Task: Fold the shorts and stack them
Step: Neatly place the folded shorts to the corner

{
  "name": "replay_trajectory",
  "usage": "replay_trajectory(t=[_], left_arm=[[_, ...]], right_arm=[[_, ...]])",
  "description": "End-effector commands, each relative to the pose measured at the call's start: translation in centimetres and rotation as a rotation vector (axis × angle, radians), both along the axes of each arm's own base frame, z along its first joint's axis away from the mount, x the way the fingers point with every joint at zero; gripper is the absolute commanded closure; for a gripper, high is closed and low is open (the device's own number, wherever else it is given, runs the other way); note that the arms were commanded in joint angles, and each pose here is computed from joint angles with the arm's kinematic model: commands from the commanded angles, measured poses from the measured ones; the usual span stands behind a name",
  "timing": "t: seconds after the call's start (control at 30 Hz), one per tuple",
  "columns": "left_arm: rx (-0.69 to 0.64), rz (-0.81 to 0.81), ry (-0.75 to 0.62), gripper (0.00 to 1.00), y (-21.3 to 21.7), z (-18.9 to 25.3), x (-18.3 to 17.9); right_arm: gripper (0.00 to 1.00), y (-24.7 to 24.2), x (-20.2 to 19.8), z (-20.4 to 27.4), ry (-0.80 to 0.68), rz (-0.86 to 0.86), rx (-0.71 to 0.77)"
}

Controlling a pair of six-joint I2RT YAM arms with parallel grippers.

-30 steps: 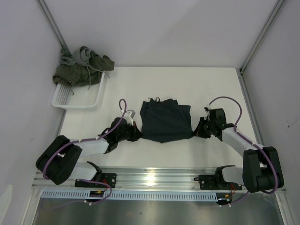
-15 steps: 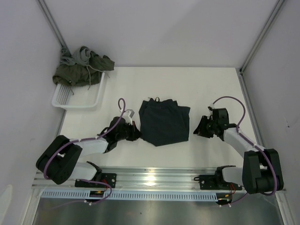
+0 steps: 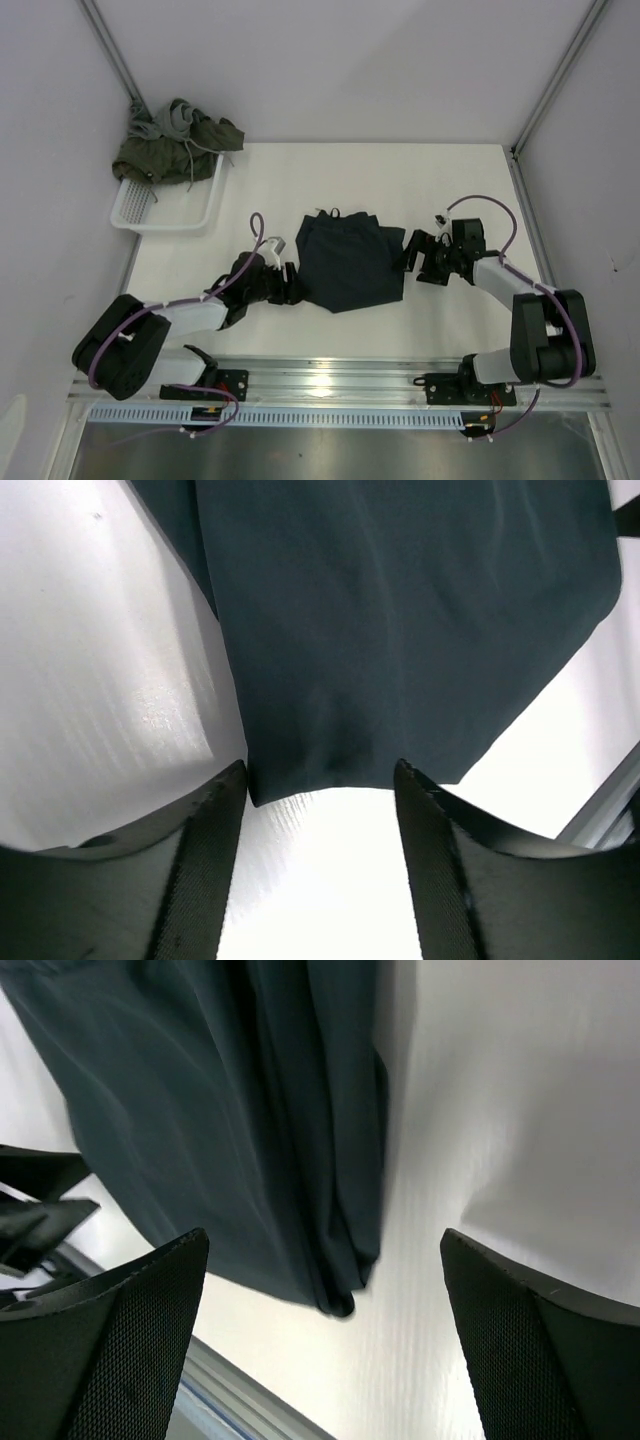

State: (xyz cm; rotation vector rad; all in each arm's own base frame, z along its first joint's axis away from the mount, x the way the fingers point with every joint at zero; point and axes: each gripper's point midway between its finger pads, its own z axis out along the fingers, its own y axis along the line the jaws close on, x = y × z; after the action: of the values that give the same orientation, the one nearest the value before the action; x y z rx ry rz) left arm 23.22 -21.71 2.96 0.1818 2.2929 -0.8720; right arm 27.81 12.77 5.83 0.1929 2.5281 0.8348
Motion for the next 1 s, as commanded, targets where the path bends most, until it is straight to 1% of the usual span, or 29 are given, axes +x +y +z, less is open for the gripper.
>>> replay_trajectory(t=[0.0,0.07,0.1,0.17,0.23,0.33,0.47,0.53,0.57,0.6,0.67,0.7,0.77,0.8,0.87,0.9,0.93,0.97], left_arm=[[0.0,0.029,-0.058,0.35,0.0,2.5,1.2],[0.007,0.048,-0.069,0.31,0.4,3.2,1.4],[0.03,0.059,-0.048,0.3,0.8,2.8,1.1],[0.045,0.096,-0.057,0.28,1.6,3.1,1.3],[0.046,0.109,-0.042,0.27,2.2,2.9,0.7],[0.022,0.126,-0.069,0.25,2.6,4.3,0.7],[0.033,0.144,-0.094,0.24,3.2,5.9,0.6],[0.025,0.147,-0.122,0.24,3.3,7.1,0.8],[0.026,0.148,-0.129,0.24,3.3,7.3,0.7],[0.043,0.152,-0.115,0.24,3.7,7.1,0.5],[0.045,0.155,-0.12,0.24,3.9,7.4,0.3],[0.045,0.154,-0.124,0.24,3.9,7.6,0.3],[0.035,0.152,-0.132,0.24,3.9,7.9,0.1],[0.036,0.151,-0.131,0.24,4.0,7.9,0.0],[0.043,0.15,-0.133,0.24,4.1,7.9,-0.2],[0.05,0.148,-0.134,0.24,4.2,7.8,-0.2],[0.051,0.143,-0.13,0.24,4.2,7.7,-0.3],[0.05,0.14,-0.128,0.24,4.2,7.6,-0.4]], right_arm=[[0.01,1.8,3.1,2.1,-0.078,0.048,0.135],[0.01,2.6,3.5,1.2,-0.037,0.067,0.182],[0.0,2.8,3.9,1.0,-0.027,0.066,0.201],[0.0,3.2,5.1,0.2,-0.019,0.067,0.216],[0.0,3.3,5.9,-0.2,-0.021,0.069,0.22],[0.0,4.0,6.2,-1.6,0.009,0.083,0.218],[0.01,5.1,7.1,-2.6,0.024,0.096,0.203],[0.15,5.5,7.2,-3.5,0.046,0.095,0.18],[0.25,5.6,7.4,-3.8,0.051,0.096,0.168],[0.43,5.7,7.7,-3.8,0.059,0.093,0.149],[0.65,5.3,8.0,-4.6,0.077,0.071,0.082],[0.78,5.0,8.5,-4.4,0.079,0.06,0.063],[0.86,4.1,9.5,-4.3,0.067,0.031,0.016],[0.97,3.7,9.6,-4.4,0.083,0.021,0.001],[1.0,2.6,11.5,-3.9,0.074,-0.012,-0.004],[1.0,1.8,11.9,-4.0,0.09,-0.026,-0.008],[1.0,0.2,13.5,-3.7,0.083,-0.064,-0.005],[1.0,-0.6,14.2,-3.6,0.08,-0.08,-0.006]])
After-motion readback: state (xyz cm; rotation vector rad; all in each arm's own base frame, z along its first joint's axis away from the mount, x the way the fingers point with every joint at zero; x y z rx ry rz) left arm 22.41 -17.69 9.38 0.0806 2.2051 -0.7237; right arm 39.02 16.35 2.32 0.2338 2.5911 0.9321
